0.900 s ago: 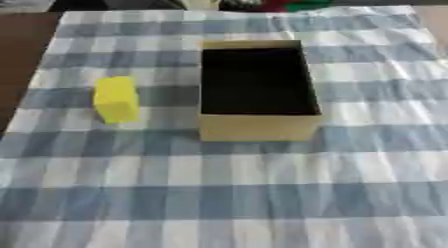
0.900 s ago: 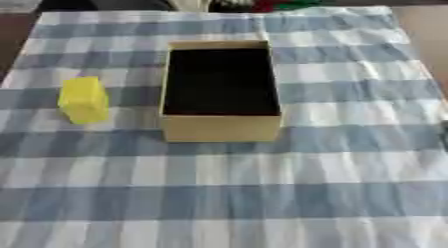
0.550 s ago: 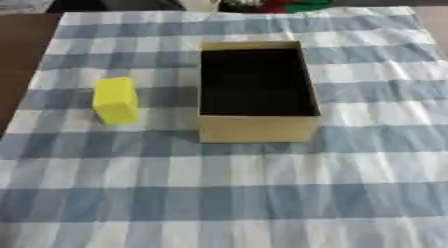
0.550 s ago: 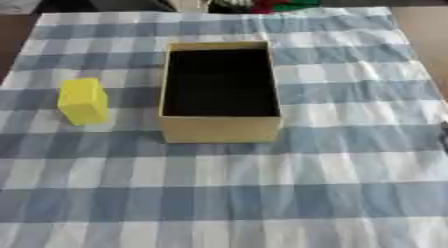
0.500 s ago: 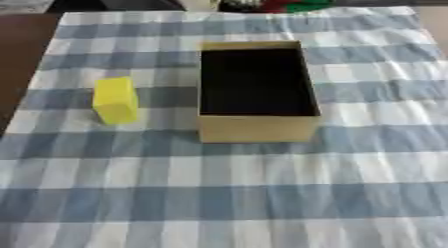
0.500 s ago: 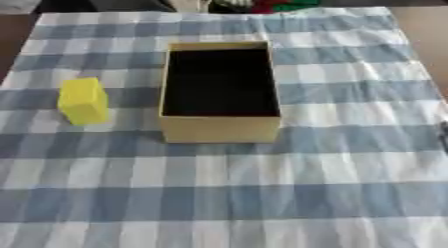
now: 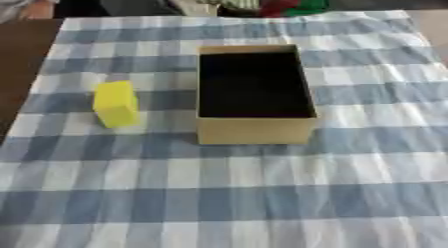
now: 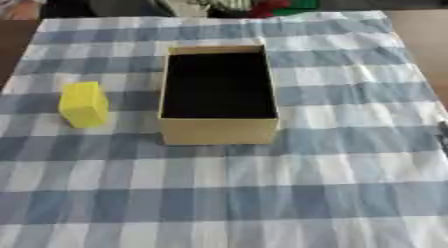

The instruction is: Pick up objects on the table and place them in the box.

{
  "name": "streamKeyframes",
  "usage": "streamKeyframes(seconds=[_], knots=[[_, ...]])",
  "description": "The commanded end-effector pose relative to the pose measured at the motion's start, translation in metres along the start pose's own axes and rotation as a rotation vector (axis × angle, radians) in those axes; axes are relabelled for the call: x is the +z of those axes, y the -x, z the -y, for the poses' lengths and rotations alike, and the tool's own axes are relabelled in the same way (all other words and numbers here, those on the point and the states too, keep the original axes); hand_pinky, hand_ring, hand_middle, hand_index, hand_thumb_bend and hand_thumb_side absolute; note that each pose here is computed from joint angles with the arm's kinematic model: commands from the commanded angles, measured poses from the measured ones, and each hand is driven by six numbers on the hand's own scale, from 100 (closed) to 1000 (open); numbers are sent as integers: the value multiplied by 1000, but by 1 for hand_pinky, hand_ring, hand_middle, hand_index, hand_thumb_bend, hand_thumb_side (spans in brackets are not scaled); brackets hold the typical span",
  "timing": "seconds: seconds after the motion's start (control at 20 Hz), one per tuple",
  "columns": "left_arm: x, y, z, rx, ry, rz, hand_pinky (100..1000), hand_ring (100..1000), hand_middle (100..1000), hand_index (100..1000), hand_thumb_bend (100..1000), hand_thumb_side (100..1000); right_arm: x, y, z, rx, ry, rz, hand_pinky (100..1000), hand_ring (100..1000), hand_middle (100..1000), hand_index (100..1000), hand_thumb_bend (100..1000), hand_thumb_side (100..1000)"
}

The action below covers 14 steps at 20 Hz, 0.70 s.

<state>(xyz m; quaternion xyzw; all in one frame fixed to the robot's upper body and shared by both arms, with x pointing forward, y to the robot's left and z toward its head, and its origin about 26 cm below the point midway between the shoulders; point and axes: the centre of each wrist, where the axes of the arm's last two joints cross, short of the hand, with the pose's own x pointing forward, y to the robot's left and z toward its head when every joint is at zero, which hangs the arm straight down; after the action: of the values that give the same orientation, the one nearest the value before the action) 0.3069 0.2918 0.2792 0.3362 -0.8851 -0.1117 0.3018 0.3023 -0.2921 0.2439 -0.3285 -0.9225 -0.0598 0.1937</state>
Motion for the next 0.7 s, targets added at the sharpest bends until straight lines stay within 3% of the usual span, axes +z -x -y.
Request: streamKeyframes(seconds=[0.05,0.25,0.7], knots=[[-21,-7,-14,-142,171,-27,770,719,684,833,350,445,-6,-4,4,3,-12,34,826,779,743,813,100,650],[-43,-8,-21,-269,421,-72,793,754,728,850,354,478,-7,-5,3,2,-22,37,825,778,743,813,100,651],[-75,-6,-32,-497,916,-86,834,814,791,873,475,416,-7,-5,3,2,-42,38,826,778,743,812,100,652]])
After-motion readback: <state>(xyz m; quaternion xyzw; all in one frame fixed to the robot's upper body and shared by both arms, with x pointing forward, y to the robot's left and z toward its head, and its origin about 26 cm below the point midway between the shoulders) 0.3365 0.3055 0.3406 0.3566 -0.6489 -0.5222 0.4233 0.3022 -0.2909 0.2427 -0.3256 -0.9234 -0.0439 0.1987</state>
